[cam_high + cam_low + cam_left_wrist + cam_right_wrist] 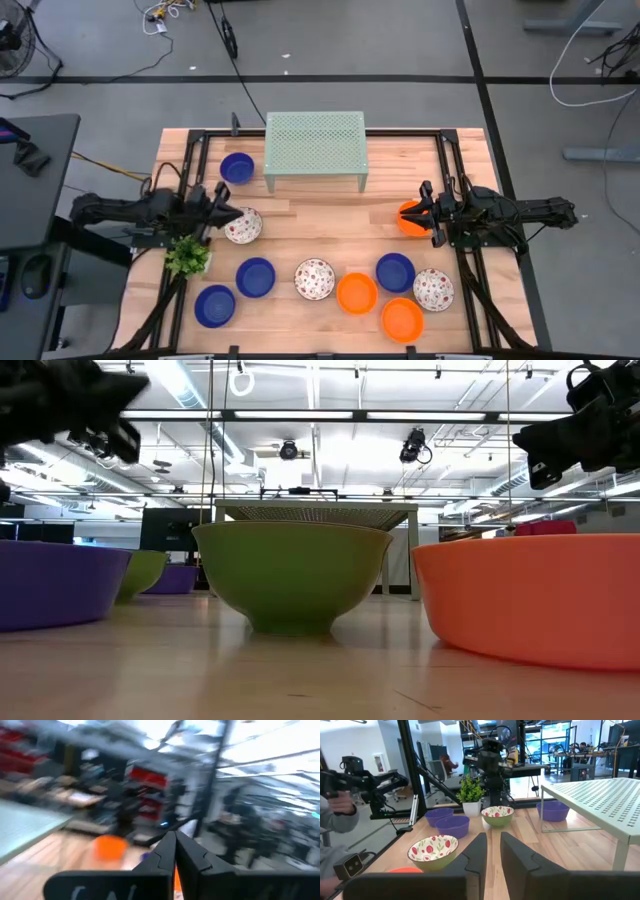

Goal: Pick & Place Mini bowls
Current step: Put the white patterned bowl on the shelf

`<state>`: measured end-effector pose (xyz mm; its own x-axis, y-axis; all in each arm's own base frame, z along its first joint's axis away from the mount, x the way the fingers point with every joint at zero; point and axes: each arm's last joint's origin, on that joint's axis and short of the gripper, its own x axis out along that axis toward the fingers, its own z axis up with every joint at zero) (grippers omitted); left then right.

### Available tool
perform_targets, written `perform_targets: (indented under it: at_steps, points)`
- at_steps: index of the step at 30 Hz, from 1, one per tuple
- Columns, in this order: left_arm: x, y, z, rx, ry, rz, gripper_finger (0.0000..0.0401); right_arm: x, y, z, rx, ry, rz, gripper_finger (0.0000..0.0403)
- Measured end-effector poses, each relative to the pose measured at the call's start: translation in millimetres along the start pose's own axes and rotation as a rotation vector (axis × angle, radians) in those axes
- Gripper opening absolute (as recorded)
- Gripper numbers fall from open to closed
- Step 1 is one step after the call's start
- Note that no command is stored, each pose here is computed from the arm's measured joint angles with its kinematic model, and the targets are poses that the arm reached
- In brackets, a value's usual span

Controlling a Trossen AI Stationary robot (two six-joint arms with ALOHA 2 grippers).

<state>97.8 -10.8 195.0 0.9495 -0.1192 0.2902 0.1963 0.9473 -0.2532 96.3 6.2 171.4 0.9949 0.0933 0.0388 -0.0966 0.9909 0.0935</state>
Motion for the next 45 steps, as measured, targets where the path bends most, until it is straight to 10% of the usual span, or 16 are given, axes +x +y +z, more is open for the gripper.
perform_targets:
  at_steps: [21,34,45]
  points:
    - [120.2,-74.2,-34.7,0.216,0.686,-0.079,0.0017,0.0,0.0,0.0,0.0,0.0,0.0,0.0058]
    - [211.6,-120.8,-97.6,0.337,1.064,-0.108,0.0181,0.0,0.0,0.0,0.0,0.0,0.0,0.0058]
    - [247.1,-129.9,-126.6,0.463,1.268,-0.119,0.0165,0.0,0.0,0.0,0.0,0.0,0.0,0.0058]
